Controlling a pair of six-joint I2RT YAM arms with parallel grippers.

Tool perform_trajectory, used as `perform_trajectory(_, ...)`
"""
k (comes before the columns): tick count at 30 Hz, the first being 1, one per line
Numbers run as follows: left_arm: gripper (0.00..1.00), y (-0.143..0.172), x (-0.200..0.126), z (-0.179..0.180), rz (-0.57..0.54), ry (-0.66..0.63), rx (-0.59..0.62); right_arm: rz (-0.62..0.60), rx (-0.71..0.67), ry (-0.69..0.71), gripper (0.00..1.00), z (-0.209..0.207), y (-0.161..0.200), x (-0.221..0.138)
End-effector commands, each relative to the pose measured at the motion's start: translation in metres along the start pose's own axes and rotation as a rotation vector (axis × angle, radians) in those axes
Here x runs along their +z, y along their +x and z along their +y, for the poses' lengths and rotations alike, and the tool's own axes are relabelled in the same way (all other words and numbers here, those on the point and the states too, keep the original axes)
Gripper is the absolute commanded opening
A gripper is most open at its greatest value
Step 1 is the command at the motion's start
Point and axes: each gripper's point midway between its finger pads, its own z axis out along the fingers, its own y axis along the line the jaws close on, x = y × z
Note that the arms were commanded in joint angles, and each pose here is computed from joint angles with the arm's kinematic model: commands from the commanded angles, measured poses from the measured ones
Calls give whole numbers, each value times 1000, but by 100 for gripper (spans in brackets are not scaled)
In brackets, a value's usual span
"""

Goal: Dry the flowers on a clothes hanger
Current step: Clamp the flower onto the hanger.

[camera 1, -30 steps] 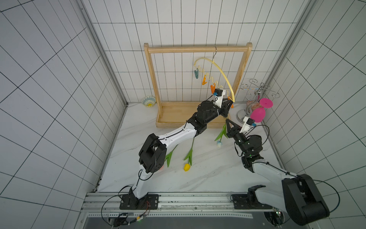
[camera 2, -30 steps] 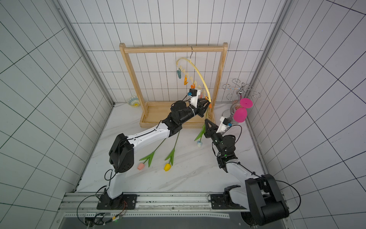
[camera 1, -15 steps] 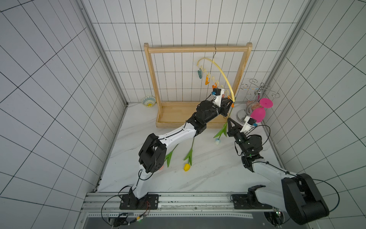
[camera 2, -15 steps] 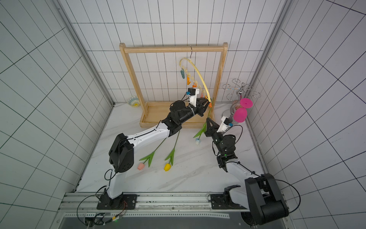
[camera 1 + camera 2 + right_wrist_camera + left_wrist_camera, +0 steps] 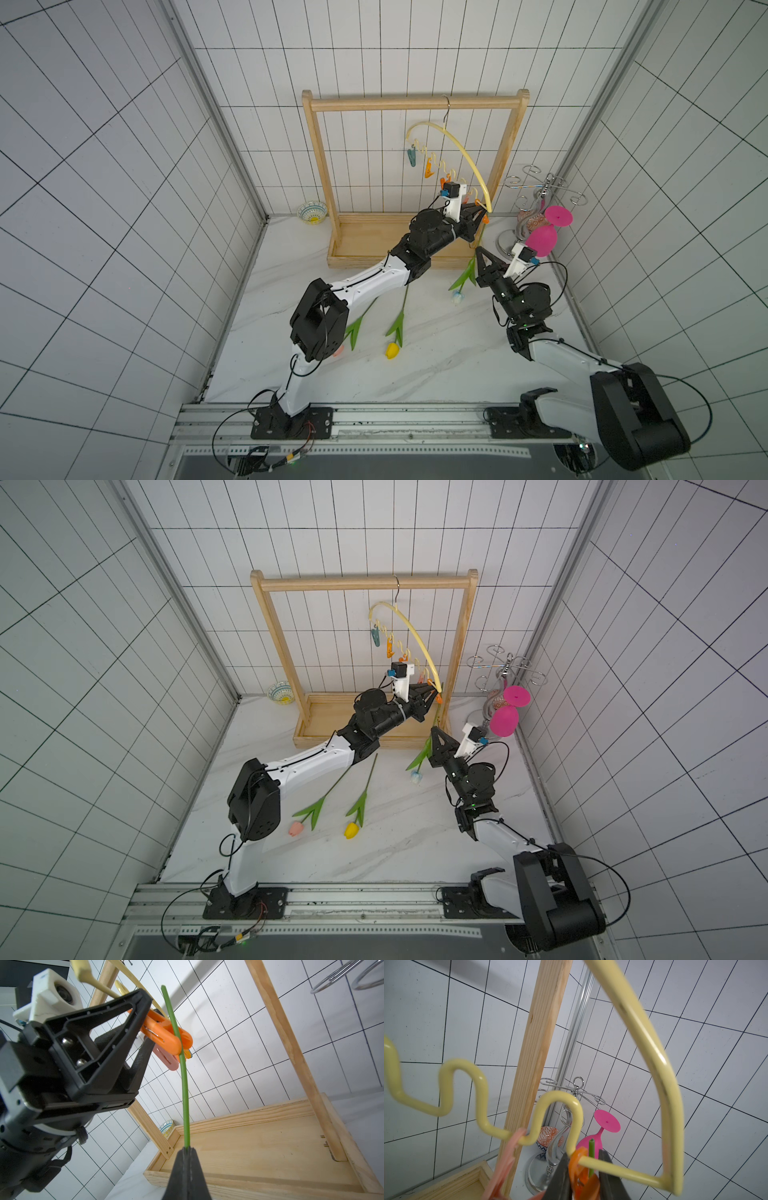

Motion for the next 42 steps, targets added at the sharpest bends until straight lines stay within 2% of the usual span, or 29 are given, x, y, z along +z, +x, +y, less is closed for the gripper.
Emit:
perform_trajectory(1,23,-20,-4,-9,-38,31,6,-4,-32,-65,0,17,-10,6)
perform_trajectory(12,24,-16,-4,-9,-19,30,19,6,-57,-52,0,19,-13,5)
perform_trajectory(17,32,-14,-5,-8,-14,27,19,2,-55,-55,0,21,-15,5)
perform_trajectory(19,42,-14,-5,-8,-12,25,22,0,-58,-56,0,22,-16,4)
perform_trajectory(22,50,-14,-6,-7,-13,20,25,-1,-60,-53,0,22,-18,3)
perform_trajectory(31,55,-19,-15,-6,-10,-9,104,7,-60,-28,2,18,-17,2)
perform_trajectory(34,56,-17,-22,-3,6,-35,156,63,-50,25,4,12,-12,2)
perform_trajectory(37,67,-16,-36,2,41,-80,218,160,-66,83,6,12,-2,-1)
perform_trajectory(39,83,-15,-51,10,64,-142,239,173,-86,98,11,16,-1,-8)
perform_trajectory(40,98,-16,-59,15,78,-181,245,161,-92,103,12,19,-3,-12)
perform_trajectory(42,99,-15,-76,23,106,-243,245,134,-98,105,14,24,-8,-18)
